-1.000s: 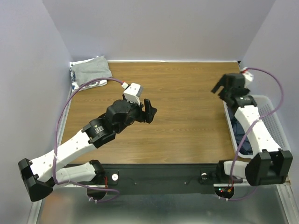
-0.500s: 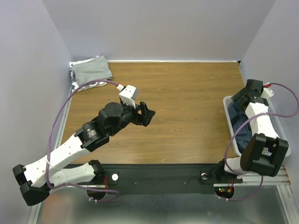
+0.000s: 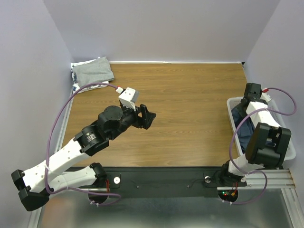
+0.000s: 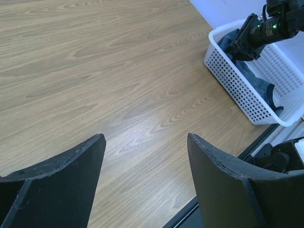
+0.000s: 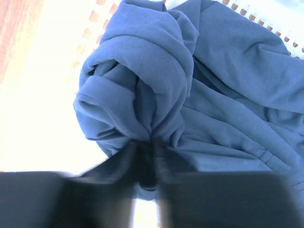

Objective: Fold and stack the tank tops
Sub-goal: Move the tank top to the center of the board, then flatten the tank top out

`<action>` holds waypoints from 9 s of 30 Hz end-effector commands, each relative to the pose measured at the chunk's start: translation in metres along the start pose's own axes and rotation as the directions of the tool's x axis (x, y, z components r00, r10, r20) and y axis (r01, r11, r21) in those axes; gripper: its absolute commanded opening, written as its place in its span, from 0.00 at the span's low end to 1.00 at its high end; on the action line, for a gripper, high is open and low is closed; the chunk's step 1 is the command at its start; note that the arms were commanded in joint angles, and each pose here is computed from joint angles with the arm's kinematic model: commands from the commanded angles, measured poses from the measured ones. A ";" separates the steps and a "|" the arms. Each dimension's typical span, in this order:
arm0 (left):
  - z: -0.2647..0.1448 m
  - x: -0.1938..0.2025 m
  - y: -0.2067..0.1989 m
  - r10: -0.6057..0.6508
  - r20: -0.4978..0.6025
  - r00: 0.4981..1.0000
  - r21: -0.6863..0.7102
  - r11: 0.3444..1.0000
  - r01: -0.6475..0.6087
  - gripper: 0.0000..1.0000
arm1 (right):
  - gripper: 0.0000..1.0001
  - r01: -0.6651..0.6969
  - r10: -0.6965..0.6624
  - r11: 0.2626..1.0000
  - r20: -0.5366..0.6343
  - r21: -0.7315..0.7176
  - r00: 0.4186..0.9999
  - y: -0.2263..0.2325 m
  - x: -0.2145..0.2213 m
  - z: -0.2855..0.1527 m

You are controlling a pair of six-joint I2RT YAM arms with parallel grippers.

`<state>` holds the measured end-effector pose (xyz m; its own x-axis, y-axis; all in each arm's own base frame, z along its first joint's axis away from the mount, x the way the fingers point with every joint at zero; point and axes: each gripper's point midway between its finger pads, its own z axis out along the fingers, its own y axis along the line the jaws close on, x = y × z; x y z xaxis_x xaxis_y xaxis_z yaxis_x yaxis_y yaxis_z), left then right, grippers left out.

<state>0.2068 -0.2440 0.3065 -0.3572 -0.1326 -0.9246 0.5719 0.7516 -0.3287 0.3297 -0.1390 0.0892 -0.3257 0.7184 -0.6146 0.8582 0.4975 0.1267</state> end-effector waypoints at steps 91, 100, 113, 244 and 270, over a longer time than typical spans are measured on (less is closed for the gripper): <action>0.100 0.079 0.117 -0.532 0.084 0.842 -0.284 0.797 0.532 0.65 | 0.40 0.565 -0.655 0.365 0.227 -0.740 0.720 0.260 0.337 -0.210; 0.120 0.098 0.107 -0.575 0.033 0.817 -0.225 0.793 0.567 0.62 | 0.01 0.529 -0.597 0.368 0.242 -0.765 0.765 0.260 0.311 -0.236; 0.141 0.139 0.118 -0.640 -0.020 0.768 -0.291 0.738 0.608 0.57 | 0.04 0.519 -0.514 0.414 0.279 -0.747 0.811 0.234 0.267 -0.248; 0.002 -0.206 0.093 -0.336 0.554 0.762 -0.102 0.881 0.462 0.00 | 0.00 0.358 -0.531 0.422 0.093 -0.833 0.842 0.219 0.307 -0.238; 0.007 -0.122 0.114 -0.402 0.454 0.795 -0.134 0.852 0.506 0.00 | 0.41 0.403 -0.563 0.492 0.072 -0.772 0.823 0.149 0.300 -0.213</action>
<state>0.3272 -0.1484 0.3542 -0.2340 -0.6708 -0.7038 0.1370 0.6939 -0.7069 0.2673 0.2436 0.0685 -0.7572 0.2357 -0.6091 -0.0053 0.9304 0.3666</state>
